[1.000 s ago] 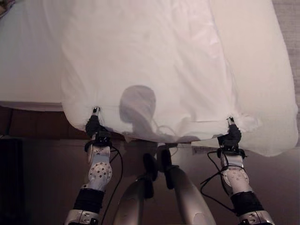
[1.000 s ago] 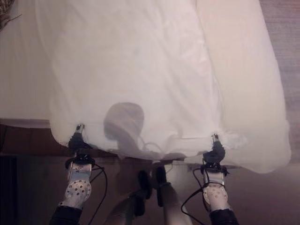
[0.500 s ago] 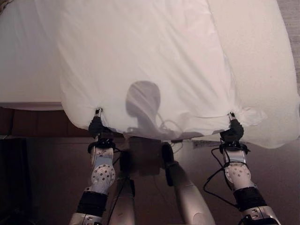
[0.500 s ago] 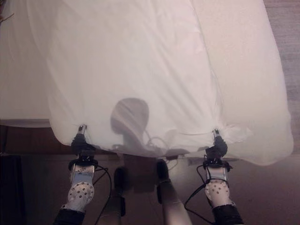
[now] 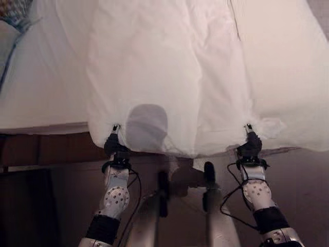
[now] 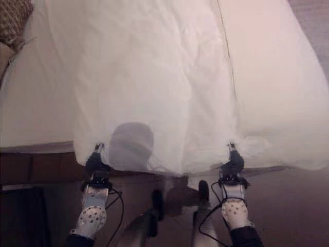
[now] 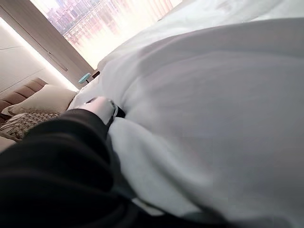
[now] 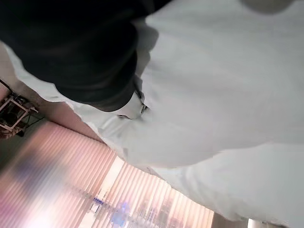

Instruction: Make the bed

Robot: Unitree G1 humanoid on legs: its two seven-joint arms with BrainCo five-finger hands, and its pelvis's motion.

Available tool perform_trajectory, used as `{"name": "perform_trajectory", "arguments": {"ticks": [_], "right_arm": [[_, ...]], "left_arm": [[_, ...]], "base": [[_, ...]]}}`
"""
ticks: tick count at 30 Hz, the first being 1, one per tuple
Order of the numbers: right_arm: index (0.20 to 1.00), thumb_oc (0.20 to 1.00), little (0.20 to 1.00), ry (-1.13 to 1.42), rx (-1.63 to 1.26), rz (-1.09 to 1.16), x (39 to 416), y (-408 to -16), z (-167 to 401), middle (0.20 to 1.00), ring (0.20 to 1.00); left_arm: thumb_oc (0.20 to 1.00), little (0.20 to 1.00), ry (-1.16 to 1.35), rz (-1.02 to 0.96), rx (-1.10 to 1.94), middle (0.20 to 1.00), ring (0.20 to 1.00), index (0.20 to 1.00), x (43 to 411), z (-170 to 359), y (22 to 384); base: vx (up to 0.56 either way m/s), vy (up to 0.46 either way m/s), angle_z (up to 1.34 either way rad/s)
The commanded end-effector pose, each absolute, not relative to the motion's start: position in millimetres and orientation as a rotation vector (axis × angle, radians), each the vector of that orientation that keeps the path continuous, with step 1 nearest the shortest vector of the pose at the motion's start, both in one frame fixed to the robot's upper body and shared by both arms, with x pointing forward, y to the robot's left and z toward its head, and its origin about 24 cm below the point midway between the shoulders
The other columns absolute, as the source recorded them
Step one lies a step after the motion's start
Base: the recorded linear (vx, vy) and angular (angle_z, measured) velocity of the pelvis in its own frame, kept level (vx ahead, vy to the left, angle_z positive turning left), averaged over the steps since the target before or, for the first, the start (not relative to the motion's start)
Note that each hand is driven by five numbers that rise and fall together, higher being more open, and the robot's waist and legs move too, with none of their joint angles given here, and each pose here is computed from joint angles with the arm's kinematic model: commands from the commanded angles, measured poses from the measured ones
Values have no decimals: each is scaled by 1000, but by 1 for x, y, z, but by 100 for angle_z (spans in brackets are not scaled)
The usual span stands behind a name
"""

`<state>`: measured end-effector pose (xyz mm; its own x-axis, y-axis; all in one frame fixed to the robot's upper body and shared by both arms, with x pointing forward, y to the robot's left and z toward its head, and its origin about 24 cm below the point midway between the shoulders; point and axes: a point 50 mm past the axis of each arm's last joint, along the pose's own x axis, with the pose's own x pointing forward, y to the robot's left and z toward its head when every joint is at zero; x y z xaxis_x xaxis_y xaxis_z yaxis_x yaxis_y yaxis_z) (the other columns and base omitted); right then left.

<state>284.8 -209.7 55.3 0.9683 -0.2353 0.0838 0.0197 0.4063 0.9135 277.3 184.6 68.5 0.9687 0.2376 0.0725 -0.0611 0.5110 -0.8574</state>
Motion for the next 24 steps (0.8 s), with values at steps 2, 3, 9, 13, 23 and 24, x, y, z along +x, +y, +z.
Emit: {"name": "perform_trajectory", "arguments": {"ticks": [2, 3, 9, 13, 23, 24], "right_arm": [[200, 200, 200, -277, 1083, -139, 274, -217, 62, 200, 200], [200, 200, 200, -279, 1077, -143, 272, -218, 61, 200, 200], [200, 200, 200, -265, 1077, -139, 269, -220, 58, 200, 200], [200, 200, 200, -291, 1029, -141, 271, -228, 68, 200, 200], [200, 200, 200, -291, 1048, -137, 273, -225, 65, 200, 200], [200, 200, 200, -286, 1056, -148, 271, -226, 62, 200, 200]], "left_arm": [[200, 200, -317, 122, -942, 200, 200, 200, 262, 93, 196], [200, 200, -315, 123, -943, 200, 200, 200, 261, 93, 196], [200, 200, -283, 116, -1007, 200, 200, 200, 261, 86, 184], [200, 200, -283, 84, -1039, 200, 200, 200, 264, 91, 172], [200, 200, -324, 108, -1051, 200, 200, 200, 263, 96, 178], [200, 200, -331, 115, -1054, 200, 200, 200, 262, 97, 179]], "base": [[-49, 197, -34], [-35, 64, -20], [-43, -42, -2], [-153, -212, 21], [-69, -18, 23], [-4, 292, 21]]}}
